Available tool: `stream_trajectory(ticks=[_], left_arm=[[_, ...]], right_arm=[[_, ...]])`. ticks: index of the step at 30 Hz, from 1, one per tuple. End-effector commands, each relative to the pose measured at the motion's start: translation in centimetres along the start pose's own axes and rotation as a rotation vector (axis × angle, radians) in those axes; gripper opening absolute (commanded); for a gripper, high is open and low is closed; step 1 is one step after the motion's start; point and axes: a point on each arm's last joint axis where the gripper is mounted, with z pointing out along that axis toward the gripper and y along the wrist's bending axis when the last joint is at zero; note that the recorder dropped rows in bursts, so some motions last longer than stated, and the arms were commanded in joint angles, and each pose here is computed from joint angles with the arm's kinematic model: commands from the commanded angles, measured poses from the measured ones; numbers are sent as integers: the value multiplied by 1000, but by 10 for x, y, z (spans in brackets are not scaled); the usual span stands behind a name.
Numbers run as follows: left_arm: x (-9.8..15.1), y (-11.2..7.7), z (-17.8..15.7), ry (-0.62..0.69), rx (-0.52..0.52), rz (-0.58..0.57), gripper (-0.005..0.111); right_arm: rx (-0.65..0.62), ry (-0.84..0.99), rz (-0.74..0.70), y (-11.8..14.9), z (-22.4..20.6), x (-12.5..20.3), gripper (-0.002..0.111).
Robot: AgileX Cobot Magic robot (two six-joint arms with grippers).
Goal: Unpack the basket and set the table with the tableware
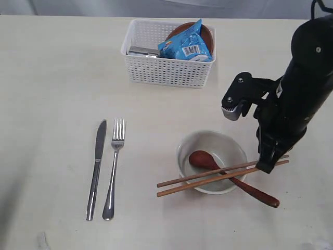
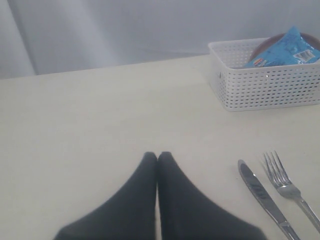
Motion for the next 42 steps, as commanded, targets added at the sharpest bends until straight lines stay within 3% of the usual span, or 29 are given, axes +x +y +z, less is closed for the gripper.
stream_trajectory(ticks=[1, 4, 6, 7, 9, 10, 11, 14, 18, 20, 25, 29, 34, 42], left_arm=[[0, 0, 0, -13, 5, -4, 0], [0, 0, 0, -13, 5, -4, 0], [0, 0, 0, -13, 5, -4, 0], [0, 0, 0, -13, 5, -4, 0], [0, 0, 0, -13, 5, -4, 0], [0, 0, 0, -13, 5, -4, 0], [0, 0, 0, -13, 5, -4, 0], [0, 0, 0, -13, 5, -4, 0], [0, 0, 0, -13, 5, -4, 0], [0, 0, 0, -13, 5, -4, 0], [0, 0, 0, -13, 5, -4, 0], [0, 0, 0, -13, 5, -4, 0], [0, 0, 0, -13, 5, -4, 0], [0, 0, 0, -13, 5, -4, 0]], right_arm=[[96, -51, 14, -3, -24, 4, 0], [190, -189, 176, -10, -58, -1, 1], [226, -295, 336, -19, -83, -13, 12], [229, -368, 433, -27, -98, -25, 29], [216, -447, 581, -42, -116, -47, 51], [208, -458, 628, -48, -116, -55, 52], [193, -490, 714, -61, -119, -73, 49], [143, -505, 792, -102, -102, -111, 35], [83, -515, 892, -158, -72, -134, 36], [68, -541, 895, -175, -58, -142, 36], [0, -599, 822, -185, -35, -163, 36], [30, -571, 803, -192, -21, -167, 36], [113, -551, 756, -196, -26, -162, 36], [141, -559, 673, -192, -47, -158, 36]])
